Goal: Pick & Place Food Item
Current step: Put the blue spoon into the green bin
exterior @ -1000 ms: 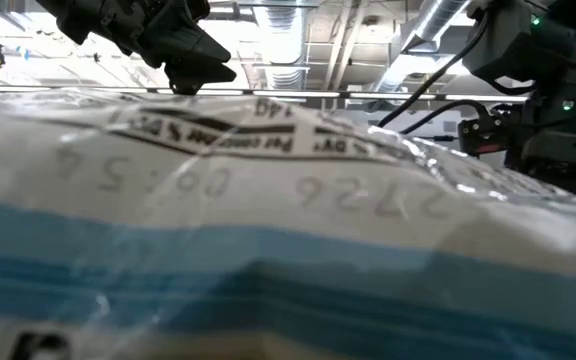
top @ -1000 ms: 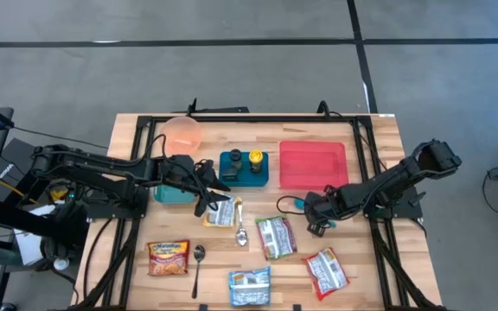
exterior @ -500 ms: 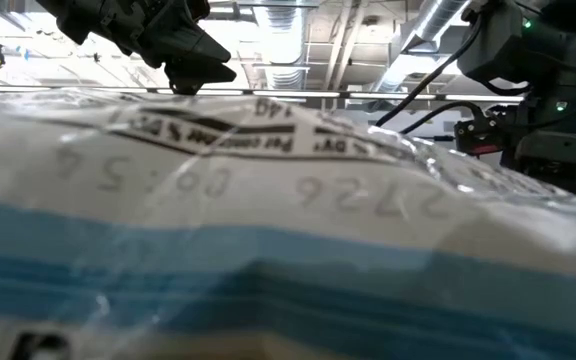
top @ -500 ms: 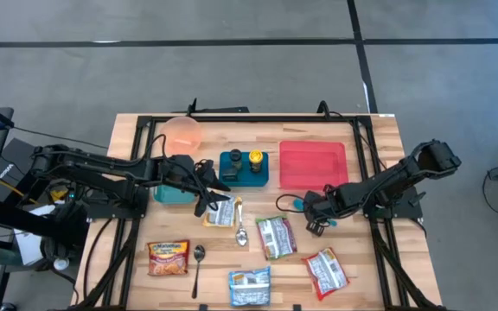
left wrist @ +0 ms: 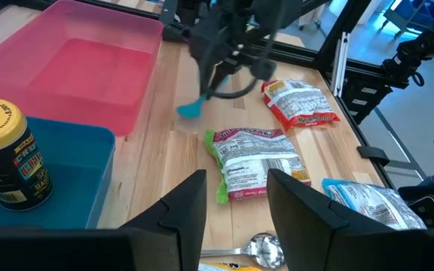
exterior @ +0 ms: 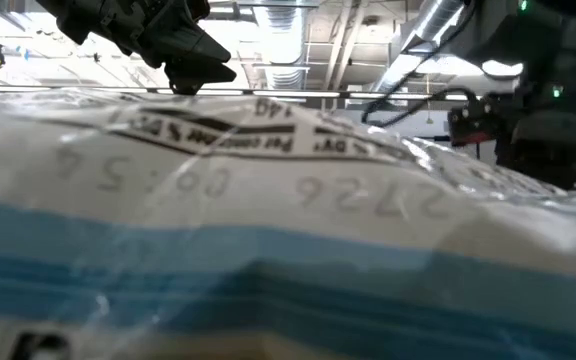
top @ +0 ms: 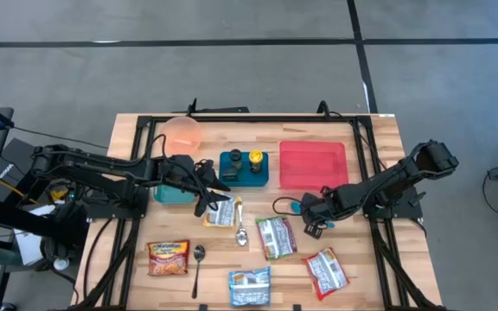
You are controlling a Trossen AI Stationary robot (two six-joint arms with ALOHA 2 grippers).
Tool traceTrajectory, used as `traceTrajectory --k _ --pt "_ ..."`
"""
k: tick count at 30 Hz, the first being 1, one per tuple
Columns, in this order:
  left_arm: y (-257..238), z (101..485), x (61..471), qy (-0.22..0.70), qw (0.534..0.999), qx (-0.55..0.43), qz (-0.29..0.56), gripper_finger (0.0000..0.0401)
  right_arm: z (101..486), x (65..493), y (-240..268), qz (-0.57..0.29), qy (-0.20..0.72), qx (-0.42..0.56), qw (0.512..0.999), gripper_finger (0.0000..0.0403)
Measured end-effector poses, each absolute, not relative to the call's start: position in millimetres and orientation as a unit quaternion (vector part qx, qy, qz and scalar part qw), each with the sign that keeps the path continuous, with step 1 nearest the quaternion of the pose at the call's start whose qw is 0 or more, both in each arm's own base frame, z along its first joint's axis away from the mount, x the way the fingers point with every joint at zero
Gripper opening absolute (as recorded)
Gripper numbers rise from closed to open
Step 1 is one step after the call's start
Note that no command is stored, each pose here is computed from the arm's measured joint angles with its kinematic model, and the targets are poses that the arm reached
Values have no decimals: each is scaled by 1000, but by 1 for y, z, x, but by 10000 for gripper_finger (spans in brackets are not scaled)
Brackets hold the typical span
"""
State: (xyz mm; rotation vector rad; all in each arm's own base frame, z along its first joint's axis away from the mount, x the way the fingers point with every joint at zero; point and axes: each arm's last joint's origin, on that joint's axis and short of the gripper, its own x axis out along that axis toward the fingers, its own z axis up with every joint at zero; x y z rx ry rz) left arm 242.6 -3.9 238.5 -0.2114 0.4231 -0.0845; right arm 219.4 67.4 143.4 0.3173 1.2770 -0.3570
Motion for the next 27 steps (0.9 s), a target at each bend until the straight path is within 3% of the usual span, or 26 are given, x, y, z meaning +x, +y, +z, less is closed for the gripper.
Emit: traceTrajectory --k 14,22,27 --pt "-4 240 243 204 972 -105 -42 135 178 232 90 -164 554 84 812 14" --pt "-4 248 246 155 981 -103 -45 135 207 241 97 -189 511 23 838 16" --pt "-4 252 248 130 990 -20 -56 135 221 250 92 -200 484 -9 852 16"
